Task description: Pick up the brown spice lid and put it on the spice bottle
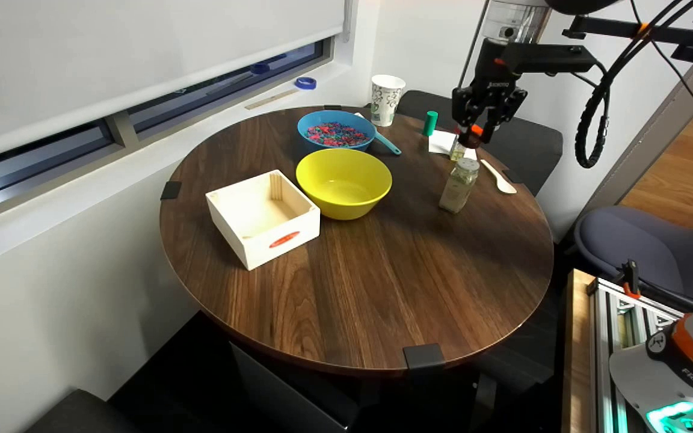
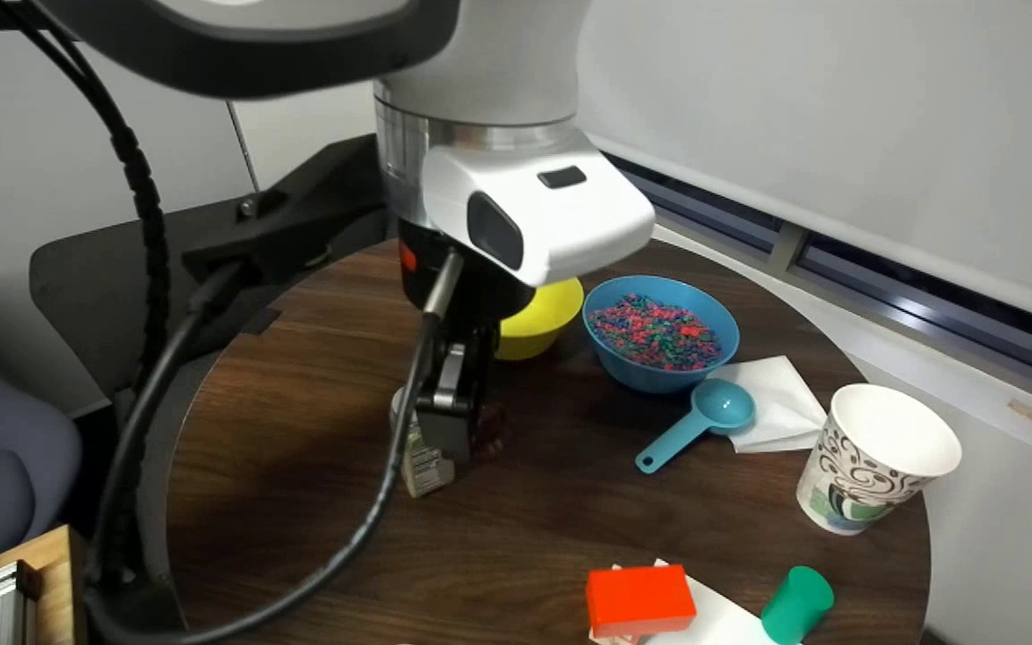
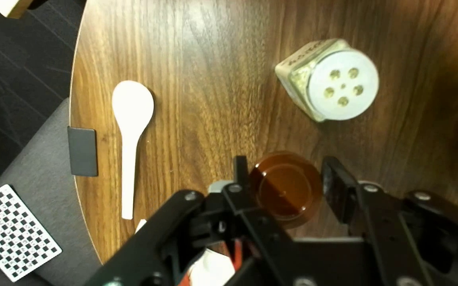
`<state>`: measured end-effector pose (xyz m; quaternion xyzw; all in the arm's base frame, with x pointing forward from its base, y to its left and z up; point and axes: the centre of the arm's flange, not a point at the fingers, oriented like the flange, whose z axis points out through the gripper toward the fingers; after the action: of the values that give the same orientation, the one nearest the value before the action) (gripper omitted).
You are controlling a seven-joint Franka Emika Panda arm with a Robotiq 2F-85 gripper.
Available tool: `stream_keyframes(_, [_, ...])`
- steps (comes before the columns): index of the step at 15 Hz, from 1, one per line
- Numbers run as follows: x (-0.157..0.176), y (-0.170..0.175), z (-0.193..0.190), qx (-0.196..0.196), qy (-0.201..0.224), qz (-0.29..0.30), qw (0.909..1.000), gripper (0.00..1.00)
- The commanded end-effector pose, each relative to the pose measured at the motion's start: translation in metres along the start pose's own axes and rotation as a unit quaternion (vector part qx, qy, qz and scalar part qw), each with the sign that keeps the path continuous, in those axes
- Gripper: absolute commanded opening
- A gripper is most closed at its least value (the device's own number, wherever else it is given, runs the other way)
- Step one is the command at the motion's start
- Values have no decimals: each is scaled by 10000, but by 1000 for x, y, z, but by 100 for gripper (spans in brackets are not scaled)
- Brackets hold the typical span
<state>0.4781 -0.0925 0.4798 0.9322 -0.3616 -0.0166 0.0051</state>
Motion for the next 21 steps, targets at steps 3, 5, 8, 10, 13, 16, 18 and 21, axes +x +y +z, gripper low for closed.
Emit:
stream_keyframes(3, [-37, -15, -26, -2, 13, -528, 9986, 23])
stream_keyframes(5, [-44, -21, -26, -2, -16, -653, 9979, 23])
stream_keyframes(8, [-48, -27, -22, 82, -76, -778, 9969, 23])
stream_keyframes(10, [-50, -29, -18, 174, -177, -827, 9963, 23])
stream_keyframes(13, [-52, -30, -13, 290, -341, -869, 9952, 23])
stream_keyframes(16, [-51, -30, -9, 290, -434, -824, 9952, 23])
stream_keyframes(18, [-49, -29, -3, 169, -436, -786, 9958, 23])
stream_keyframes(21, [-46, -27, 5, 126, -510, -750, 9958, 23])
